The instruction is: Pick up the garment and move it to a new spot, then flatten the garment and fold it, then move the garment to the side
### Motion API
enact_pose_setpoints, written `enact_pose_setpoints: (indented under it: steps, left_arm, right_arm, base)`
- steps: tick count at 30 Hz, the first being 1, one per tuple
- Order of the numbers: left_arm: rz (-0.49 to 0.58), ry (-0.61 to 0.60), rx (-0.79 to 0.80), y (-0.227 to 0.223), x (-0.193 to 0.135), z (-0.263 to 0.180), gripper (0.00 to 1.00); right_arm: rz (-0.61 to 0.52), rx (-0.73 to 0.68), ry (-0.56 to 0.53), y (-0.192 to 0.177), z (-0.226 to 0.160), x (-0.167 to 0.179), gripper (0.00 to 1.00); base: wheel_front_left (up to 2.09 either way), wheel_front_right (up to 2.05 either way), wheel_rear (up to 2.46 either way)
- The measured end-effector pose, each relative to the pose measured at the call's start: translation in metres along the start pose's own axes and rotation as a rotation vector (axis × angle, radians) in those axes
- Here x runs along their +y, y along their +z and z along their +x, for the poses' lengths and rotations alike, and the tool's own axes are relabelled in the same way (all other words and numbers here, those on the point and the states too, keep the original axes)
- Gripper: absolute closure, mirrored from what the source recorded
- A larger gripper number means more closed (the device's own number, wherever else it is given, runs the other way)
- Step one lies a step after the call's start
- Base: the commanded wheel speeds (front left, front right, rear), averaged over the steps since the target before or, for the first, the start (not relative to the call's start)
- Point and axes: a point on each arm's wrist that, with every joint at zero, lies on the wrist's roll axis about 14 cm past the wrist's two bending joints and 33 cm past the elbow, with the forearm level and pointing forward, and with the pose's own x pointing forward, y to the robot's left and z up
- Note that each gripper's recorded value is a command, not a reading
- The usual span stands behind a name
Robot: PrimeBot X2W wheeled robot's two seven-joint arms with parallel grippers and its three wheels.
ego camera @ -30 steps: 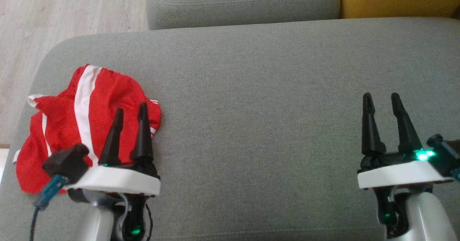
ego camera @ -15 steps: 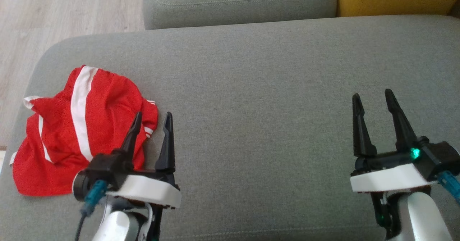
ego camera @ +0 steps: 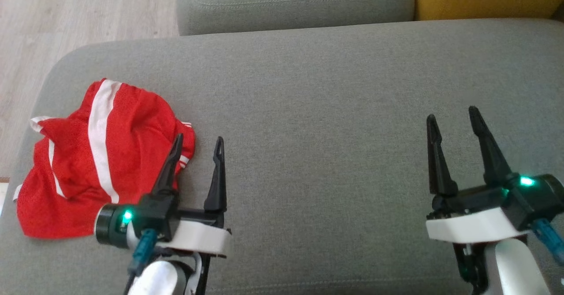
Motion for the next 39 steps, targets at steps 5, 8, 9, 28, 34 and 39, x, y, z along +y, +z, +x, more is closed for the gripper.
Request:
enact_pose_setpoints:
  steps: [5,8,9,28,34,39]
  left_arm:
    - [-0.056,0.032,-0.026,0.008,0.005,0.001,0.0]
    - [-0.05,0.024,-0.024,0.005,0.006,-0.002,0.0]
    - [-0.047,0.022,-0.015,0.002,0.006,-0.004,0.0]
    - [-0.013,0.021,0.031,-0.017,0.011,-0.013,0.0]
    - [-0.003,0.054,0.025,-0.015,0.02,-0.018,0.0]
    - [0.018,0.119,0.027,-0.013,0.041,-0.031,0.0]
  right_arm:
    - [0.044,0.014,-0.019,-0.007,-0.007,-0.003,0.0]
    - [0.084,0.03,-0.035,-0.014,-0.01,-0.006,0.0]
    - [0.096,0.04,-0.042,-0.018,-0.011,-0.008,0.0]
    - [0.129,0.109,-0.058,-0.042,-0.019,-0.009,0.0]
    - [0.139,0.106,-0.018,-0.042,-0.013,0.004,0.0]
    - [0.154,0.108,0.054,-0.044,-0.004,0.028,0.0]
  base:
    - [0.0,0.0,0.0]
    - [0.0,0.0,0.0]
    - [0.0,0.0,0.0]
    - [0.0,0.0,0.0]
    - [0.0,0.0,0.0]
    - [0.0,0.0,0.0]
